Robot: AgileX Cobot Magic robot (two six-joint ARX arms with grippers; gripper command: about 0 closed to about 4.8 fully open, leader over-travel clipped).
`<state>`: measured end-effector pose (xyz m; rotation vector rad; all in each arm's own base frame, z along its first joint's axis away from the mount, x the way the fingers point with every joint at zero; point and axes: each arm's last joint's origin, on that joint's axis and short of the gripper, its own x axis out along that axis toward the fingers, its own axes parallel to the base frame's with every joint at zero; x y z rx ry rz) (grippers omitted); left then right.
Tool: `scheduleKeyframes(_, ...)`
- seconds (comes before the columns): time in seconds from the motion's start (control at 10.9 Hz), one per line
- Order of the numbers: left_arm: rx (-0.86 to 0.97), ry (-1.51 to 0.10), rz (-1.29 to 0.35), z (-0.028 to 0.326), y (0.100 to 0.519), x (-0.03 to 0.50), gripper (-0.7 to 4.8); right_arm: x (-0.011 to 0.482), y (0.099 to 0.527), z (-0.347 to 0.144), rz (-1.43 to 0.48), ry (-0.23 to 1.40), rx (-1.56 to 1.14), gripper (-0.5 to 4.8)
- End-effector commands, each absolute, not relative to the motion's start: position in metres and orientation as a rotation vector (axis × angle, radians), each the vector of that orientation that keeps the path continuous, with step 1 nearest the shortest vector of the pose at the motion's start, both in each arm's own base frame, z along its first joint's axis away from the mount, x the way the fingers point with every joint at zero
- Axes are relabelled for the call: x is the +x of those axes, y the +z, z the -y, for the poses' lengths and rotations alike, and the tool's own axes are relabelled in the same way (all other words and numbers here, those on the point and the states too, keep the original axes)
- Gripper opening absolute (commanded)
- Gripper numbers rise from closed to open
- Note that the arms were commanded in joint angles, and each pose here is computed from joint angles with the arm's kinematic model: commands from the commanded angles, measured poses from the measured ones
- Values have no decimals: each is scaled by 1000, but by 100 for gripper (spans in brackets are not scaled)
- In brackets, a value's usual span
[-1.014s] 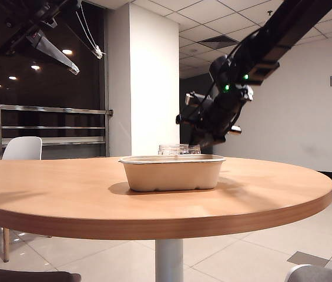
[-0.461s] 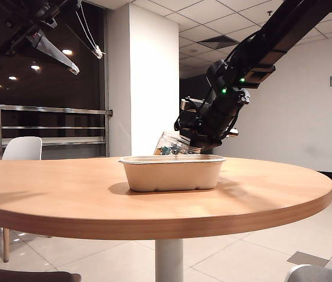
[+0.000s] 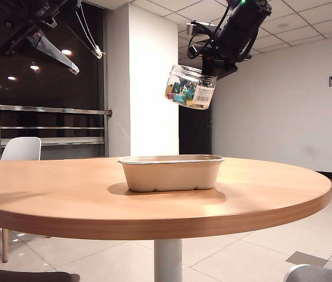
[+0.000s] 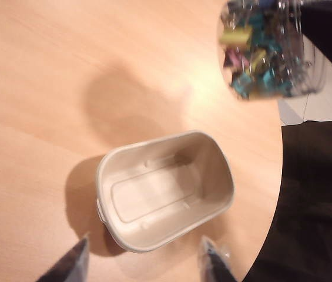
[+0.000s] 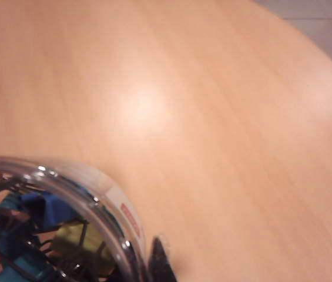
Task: Pick up the box filled with clips, pour some clips from it into the rectangular paper box, and then put the clip box back on the table.
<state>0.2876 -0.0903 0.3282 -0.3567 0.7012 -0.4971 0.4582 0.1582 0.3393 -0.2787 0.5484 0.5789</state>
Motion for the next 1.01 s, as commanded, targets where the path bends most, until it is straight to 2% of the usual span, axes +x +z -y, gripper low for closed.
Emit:
scheduleKeyframes(0.09, -357, -526, -685, 91, 332, 287, 246, 436, 345, -181, -594, 666, -342, -2)
scheduleKeyframes(0.37, -367, -562, -692, 92, 332, 286, 247, 411, 361, -193, -626, 714, -378, -2)
scheduleKeyframes(0.46, -367, -563, -692, 92, 332, 286, 247, 411, 355, -193, -644, 711, -374, -2)
scheduleKeyframes(0.55, -370, -576, -694, 92, 332, 286, 247, 421, 324, -197, -614, 708, -372, -2)
scheduleKeyframes(0.65, -370, -576, -694, 92, 332, 286, 247, 422, 311, -198, -572, 705, -369, -2)
scheduleKeyframes(0.74, -370, -575, -694, 92, 332, 286, 247, 409, 309, -192, -390, 679, -358, -2)
scheduleKeyframes(0.92, -370, -576, -694, 92, 332, 286, 247, 393, 298, -185, -228, 672, -348, -2)
scheduleKeyframes(1.01, -370, -576, -694, 92, 332, 286, 247, 387, 266, -182, -100, 670, -382, -2)
